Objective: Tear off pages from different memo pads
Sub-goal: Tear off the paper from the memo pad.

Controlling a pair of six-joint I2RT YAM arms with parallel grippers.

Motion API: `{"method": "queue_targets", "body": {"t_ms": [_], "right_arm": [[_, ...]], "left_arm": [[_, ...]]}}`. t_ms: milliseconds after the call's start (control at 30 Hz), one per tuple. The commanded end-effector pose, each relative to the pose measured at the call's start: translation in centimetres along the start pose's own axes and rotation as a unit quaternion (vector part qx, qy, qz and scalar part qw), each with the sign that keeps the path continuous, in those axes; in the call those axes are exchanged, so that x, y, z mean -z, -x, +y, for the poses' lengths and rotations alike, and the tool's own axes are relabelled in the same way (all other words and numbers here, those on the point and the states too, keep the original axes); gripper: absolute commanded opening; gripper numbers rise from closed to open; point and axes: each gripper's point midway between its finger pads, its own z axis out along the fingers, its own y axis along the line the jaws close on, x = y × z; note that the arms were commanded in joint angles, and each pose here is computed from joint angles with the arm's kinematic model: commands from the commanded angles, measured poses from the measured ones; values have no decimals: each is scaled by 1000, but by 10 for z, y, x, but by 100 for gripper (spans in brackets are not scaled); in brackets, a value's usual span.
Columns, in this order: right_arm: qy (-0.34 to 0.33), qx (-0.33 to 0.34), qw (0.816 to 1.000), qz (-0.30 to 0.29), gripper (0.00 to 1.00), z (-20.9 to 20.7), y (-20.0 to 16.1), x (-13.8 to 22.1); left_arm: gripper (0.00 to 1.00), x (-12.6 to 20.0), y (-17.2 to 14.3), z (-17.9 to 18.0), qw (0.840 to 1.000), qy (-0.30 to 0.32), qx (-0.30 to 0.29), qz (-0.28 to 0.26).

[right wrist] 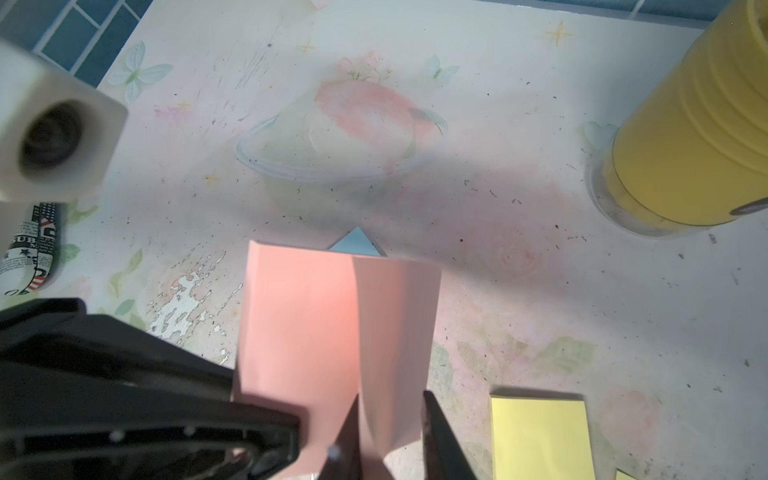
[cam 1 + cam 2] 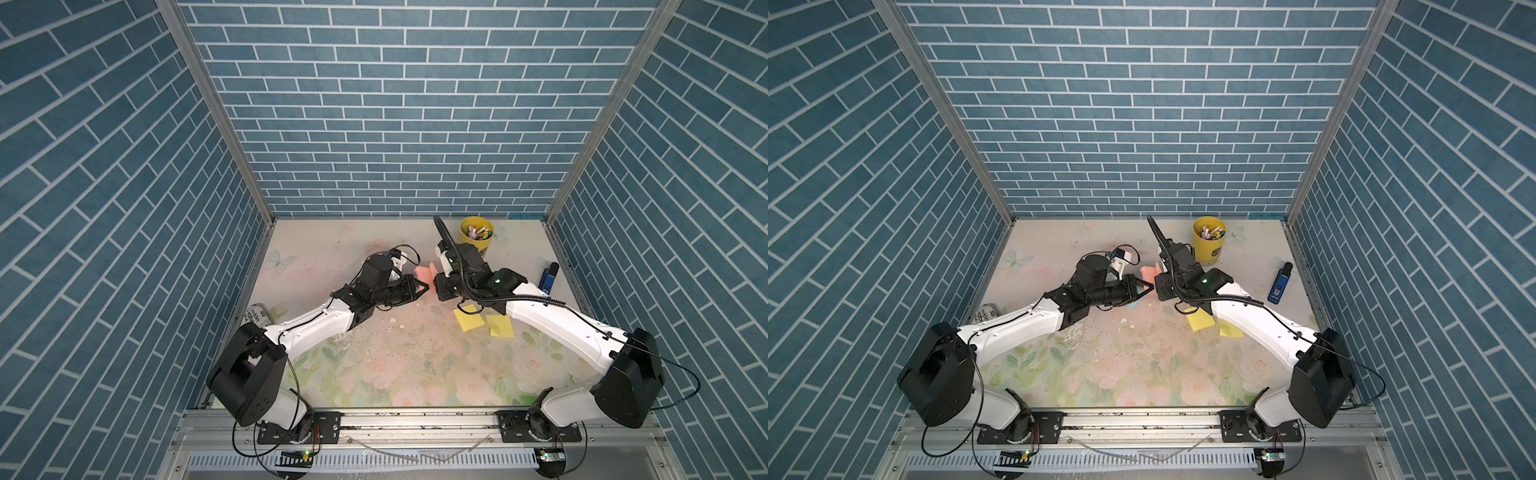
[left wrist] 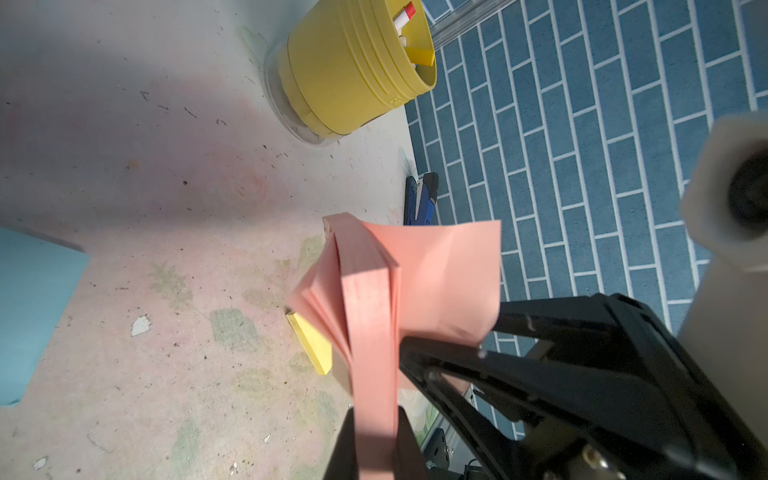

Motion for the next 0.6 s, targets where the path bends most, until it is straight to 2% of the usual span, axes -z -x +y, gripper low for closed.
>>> {"method": "queue_targets", "body": {"t_ms": [0, 133, 200, 333, 500, 567], "right_arm": [[13, 5, 1000, -7, 16, 8, 11, 6], [-30, 6, 1000, 2, 4, -14, 6, 8], [-36, -3, 999, -2, 1, -23, 5, 13], [-13, -38, 999, -11, 0, -37, 5, 21], [18, -47, 999, -20, 0, -30, 8, 26], [8, -46, 999, -17, 0, -35, 5, 24]], "left_arm": [[0, 0, 7, -16, 1000, -21, -18, -7], [0, 5, 7, -13, 1000, -11, -25, -11], [0, 9, 9, -9, 999, -5, -27, -15], [0, 18, 15, -8, 999, -9, -32, -31], [0, 20, 17, -14, 998, -22, -37, -35], [0, 22, 18, -15, 998, -22, -41, -38]]}}
